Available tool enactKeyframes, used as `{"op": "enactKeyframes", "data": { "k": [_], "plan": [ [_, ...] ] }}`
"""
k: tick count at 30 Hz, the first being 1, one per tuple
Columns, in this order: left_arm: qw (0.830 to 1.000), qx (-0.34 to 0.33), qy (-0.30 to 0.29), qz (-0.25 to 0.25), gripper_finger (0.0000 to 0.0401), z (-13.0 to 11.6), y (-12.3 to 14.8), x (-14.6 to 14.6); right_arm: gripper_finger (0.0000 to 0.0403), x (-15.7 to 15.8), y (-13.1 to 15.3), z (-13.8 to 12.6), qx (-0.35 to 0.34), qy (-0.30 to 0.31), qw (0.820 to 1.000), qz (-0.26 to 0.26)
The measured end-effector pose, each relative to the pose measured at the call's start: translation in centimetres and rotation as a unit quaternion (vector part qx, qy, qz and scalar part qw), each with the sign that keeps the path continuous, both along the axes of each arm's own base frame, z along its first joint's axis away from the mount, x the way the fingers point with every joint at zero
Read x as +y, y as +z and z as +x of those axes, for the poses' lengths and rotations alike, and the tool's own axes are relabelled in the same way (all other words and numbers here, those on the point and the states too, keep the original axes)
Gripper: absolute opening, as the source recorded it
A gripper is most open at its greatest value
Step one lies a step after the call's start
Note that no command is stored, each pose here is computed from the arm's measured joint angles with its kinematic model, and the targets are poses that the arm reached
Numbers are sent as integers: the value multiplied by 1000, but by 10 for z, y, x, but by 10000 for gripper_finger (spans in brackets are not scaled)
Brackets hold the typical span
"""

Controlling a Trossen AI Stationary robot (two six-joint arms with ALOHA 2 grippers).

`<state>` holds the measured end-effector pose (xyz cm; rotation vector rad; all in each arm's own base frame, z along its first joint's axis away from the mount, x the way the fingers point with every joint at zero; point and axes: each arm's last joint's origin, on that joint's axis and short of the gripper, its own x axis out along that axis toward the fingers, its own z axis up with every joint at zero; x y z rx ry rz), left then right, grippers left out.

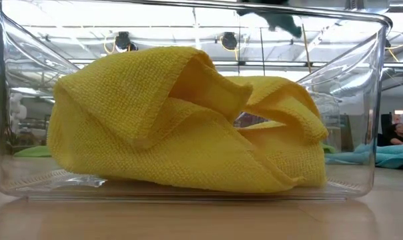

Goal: Sort microfiber towel by color & place in baskets
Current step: Put the bottom blue towel into the top transparent bin

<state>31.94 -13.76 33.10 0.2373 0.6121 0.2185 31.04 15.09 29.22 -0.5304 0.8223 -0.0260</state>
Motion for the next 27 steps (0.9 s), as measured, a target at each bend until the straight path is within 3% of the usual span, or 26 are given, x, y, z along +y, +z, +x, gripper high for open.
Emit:
{"op": "enactKeyframes", "data": {
  "k": [10, 14, 18, 27],
  "plan": [
    [988, 88, 128, -11, 22, 3, -16, 59, 253, -13, -14, -27, 118, -105, 987, -6],
    [985, 94, 142, -35, 22, 8, -19, 77, 235, -14, -13, -41, 144, -140, 980, -9],
    [981, 113, 146, -57, 22, 11, -32, 92, 214, -11, -4, -55, 131, -151, 980, -15],
    [979, 114, 133, -103, 23, 16, -61, 106, 174, -2, 25, -87, 31, -139, 989, -47]
  ]
}}
